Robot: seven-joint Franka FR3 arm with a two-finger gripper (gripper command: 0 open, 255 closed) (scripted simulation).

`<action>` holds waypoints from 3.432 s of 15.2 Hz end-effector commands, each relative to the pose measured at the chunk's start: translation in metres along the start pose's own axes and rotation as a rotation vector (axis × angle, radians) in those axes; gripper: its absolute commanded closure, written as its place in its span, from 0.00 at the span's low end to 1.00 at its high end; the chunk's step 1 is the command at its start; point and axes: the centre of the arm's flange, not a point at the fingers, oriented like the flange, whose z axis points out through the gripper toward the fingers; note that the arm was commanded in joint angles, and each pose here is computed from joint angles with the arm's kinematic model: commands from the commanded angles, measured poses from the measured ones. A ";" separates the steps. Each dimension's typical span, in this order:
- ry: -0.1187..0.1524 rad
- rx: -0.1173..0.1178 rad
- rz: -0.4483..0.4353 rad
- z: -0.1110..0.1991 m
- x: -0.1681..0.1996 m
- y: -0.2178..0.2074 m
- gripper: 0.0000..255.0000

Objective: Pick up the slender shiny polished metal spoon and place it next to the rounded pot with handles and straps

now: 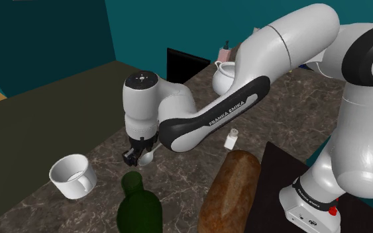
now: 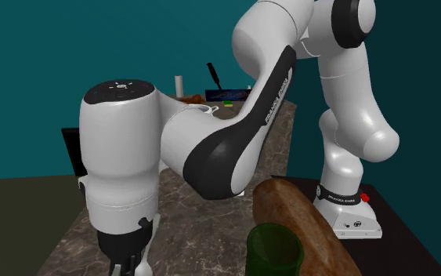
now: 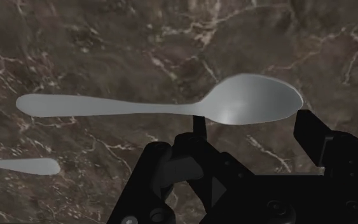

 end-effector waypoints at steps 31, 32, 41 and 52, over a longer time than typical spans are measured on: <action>0.000 0.000 0.000 -0.167 0.026 0.005 1.00; 0.000 0.000 0.000 -0.173 0.027 0.005 1.00; 0.000 0.000 0.000 -0.205 0.025 0.032 1.00; 0.000 0.000 0.000 -0.206 -0.011 0.173 1.00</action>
